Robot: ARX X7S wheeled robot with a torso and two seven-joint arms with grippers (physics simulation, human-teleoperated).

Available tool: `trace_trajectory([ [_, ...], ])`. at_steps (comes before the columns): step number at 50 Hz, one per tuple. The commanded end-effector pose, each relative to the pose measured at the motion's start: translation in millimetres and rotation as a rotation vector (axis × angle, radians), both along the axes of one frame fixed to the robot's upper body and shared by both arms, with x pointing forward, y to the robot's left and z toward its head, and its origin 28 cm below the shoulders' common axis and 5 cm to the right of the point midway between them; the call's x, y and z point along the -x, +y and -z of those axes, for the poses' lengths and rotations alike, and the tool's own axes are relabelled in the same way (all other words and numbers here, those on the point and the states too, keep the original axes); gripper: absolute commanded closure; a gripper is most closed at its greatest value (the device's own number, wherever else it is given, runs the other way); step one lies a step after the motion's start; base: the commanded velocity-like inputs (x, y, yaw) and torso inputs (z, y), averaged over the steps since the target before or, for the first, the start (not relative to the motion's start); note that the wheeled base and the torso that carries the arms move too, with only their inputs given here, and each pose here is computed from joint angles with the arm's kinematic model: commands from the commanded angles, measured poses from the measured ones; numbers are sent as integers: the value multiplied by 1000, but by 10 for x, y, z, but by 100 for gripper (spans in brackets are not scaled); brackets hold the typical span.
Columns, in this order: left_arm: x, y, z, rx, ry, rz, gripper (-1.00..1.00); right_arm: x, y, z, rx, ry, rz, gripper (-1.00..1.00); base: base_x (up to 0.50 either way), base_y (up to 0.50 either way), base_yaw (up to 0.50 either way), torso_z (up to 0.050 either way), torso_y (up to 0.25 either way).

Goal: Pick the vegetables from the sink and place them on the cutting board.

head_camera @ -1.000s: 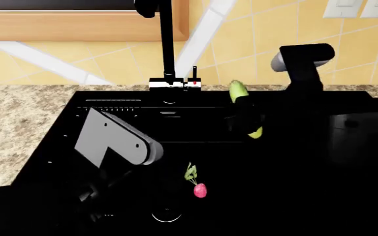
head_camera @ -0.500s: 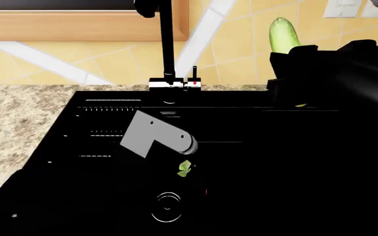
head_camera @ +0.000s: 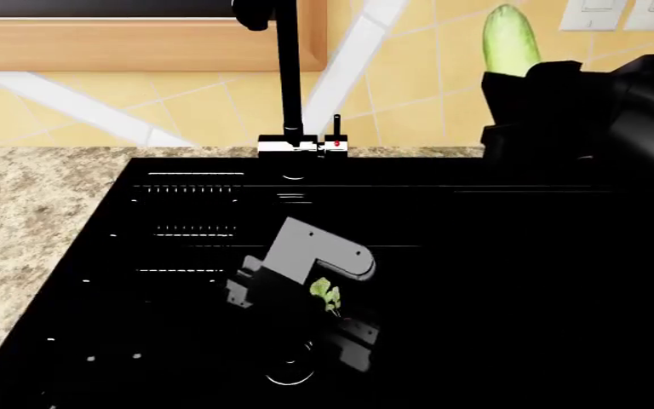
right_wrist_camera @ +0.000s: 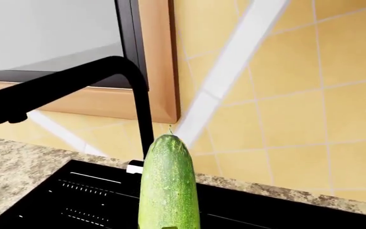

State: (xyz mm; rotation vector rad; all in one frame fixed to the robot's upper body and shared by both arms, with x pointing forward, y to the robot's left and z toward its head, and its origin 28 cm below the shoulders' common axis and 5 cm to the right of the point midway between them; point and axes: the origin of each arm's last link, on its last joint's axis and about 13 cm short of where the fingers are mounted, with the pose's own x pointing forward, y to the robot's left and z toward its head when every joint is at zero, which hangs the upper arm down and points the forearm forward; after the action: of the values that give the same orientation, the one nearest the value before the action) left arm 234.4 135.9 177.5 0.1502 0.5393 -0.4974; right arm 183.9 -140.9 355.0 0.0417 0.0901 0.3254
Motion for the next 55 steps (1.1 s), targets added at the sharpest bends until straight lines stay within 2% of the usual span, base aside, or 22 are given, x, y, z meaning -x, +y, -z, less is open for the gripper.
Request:
trace_trajectory([
  [1,-51,-106,146,-38,45,-13,-100,-23,4,30,-4,-4,-4,100,0,0,0,0,0],
  [16,-243,-174,307,-41,98,-58,-100,-32,-5,76,-9,5,-7,100,-1,0,0,0,0],
  [28,-318,-256,457,-66,124,-53,-100,-24,-10,64,-12,-2,-9,100,0,-1,0,0,0],
  [44,-458,-421,539,-38,154,-83,-100,-29,-61,150,-33,5,-9,100,-1,-1,-1,0,0],
  [55,-512,-475,628,-31,178,-103,-100,-46,-60,175,-37,12,-11,100,0,0,0,0,0],
])
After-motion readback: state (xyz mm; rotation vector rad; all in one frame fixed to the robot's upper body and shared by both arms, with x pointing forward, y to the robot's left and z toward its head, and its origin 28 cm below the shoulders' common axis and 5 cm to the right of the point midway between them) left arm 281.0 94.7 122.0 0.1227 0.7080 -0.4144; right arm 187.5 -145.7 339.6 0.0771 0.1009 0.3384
